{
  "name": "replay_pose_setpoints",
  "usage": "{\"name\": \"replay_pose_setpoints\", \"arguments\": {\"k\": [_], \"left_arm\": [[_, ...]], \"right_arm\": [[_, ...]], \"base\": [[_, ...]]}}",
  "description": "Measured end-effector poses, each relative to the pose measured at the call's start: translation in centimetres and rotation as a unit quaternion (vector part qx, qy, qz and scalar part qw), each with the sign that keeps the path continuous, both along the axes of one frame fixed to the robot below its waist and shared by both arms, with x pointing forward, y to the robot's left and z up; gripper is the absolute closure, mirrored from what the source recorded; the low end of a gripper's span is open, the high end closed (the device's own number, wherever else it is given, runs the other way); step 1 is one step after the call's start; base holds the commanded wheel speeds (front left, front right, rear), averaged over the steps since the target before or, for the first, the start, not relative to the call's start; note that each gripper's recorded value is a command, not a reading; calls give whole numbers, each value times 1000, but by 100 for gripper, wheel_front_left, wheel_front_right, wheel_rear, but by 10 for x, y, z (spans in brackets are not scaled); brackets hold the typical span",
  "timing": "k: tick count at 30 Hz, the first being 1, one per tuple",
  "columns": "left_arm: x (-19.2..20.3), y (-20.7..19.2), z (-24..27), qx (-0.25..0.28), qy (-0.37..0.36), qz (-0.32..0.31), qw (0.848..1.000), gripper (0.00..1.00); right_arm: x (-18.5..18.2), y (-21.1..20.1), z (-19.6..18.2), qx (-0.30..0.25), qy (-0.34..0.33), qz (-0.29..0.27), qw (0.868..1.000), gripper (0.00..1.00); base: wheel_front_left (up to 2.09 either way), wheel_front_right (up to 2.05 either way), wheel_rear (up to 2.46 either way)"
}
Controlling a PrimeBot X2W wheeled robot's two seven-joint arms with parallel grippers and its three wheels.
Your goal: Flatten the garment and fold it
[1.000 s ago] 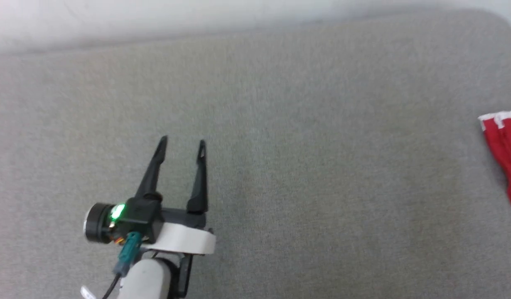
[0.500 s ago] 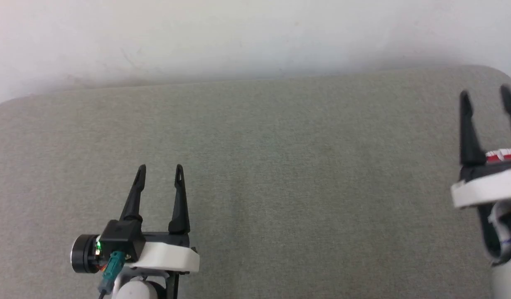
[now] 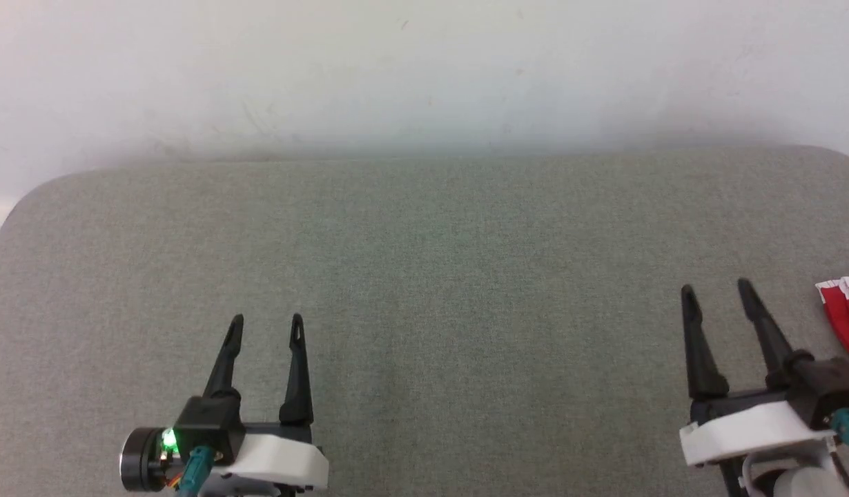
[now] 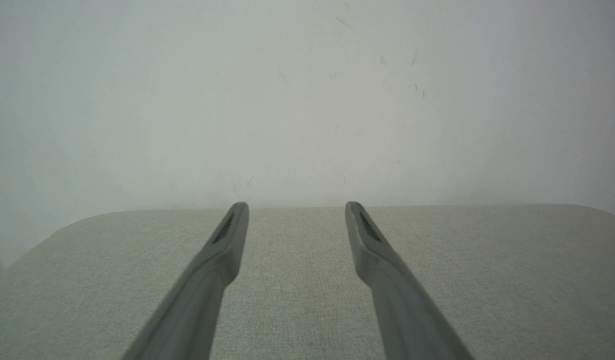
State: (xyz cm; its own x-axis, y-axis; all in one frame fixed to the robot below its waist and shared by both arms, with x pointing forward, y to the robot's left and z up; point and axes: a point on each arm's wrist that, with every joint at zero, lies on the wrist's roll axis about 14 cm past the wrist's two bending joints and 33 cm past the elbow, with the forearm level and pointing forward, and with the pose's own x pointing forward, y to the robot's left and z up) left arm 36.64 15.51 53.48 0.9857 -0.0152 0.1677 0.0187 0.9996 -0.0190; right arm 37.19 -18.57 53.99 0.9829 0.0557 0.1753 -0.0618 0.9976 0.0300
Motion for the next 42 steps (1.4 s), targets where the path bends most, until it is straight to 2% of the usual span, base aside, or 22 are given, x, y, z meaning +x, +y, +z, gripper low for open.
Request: {"name": "replay_pose_setpoints", "arguments": {"k": [11,36,37,42], "left_arm": [[-8,3,-12,8,18,3,1000,0],[-8,4,-4,2,6,5,1000,0],[-8,3,-4,1,7,4,1000,100],[-8,4,-4,1,7,5,1000,100]], "right_arm": [[-10,10,-18,7,24,14,1000,0],[-9,16,-12,21,14,22,999,0],[-8,16,-12,21,14,22,999,100],[-8,15,-13,20,15,21,999,100]], "base": [[0,0,0],[0,0,0],[0,0,0],[0,0,0]]}}
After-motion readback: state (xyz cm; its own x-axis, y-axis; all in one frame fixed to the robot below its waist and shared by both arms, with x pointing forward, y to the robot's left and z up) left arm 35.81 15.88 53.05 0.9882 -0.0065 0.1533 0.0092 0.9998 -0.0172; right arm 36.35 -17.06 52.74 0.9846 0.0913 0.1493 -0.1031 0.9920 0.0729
